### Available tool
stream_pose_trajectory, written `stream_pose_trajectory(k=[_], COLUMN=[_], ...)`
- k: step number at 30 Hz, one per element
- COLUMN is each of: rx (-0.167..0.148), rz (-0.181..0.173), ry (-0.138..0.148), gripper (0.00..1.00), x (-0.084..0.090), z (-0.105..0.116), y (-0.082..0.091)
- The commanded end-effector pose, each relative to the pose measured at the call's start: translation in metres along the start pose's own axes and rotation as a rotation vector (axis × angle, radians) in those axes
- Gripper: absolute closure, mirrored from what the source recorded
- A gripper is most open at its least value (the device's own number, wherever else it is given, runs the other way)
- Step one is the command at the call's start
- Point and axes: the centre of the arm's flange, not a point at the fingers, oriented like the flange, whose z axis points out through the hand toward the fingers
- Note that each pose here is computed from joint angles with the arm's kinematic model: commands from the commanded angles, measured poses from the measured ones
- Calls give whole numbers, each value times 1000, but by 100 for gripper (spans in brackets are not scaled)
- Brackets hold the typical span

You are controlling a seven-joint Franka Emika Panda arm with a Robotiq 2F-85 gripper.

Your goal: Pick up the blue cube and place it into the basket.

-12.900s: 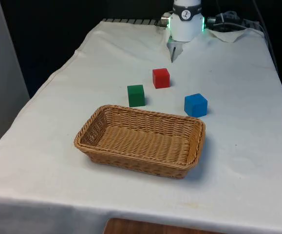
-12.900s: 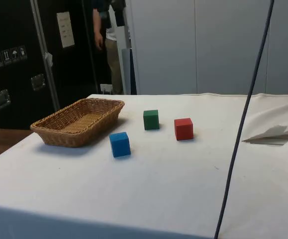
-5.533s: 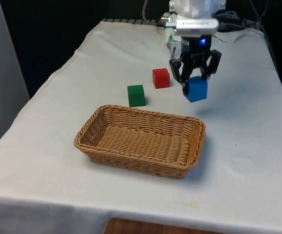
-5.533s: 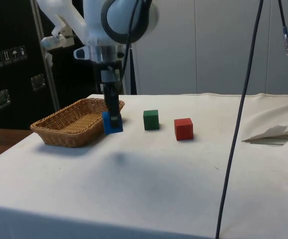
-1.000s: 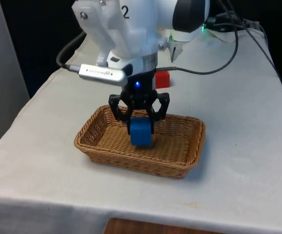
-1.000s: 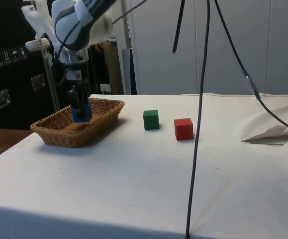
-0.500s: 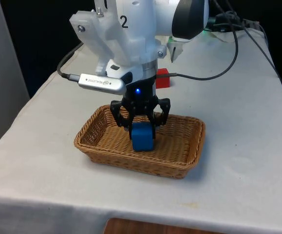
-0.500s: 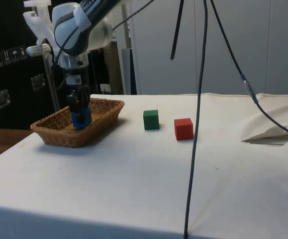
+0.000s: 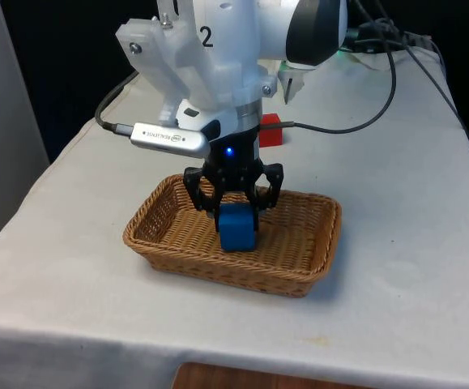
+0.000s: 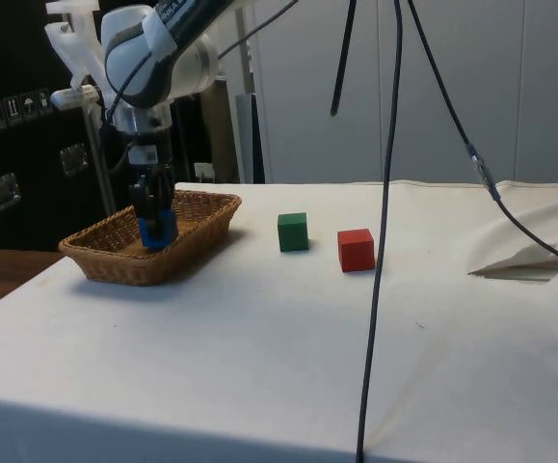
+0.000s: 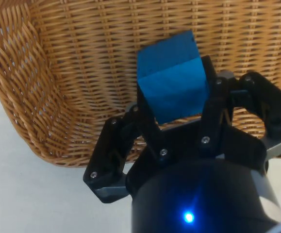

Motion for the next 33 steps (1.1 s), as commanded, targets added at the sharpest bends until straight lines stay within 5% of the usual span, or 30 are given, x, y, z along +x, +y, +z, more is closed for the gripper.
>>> stream_pose_trajectory(k=[1,10,11,13,14,20,27,33], rx=[2,1,1,0,1,0,0,-5], rz=[-1,-1,-1,0,-1,0,0,5], ry=[-1,-1,-1,-1,0,0,0,5], gripper=[100,98,93,65,65,3,0,0], x=[0,0,0,0,0,0,0,3], z=[1,1,1,0,0,0,0,-23], y=[-1,-1,-1,0,-1,0,0,0])
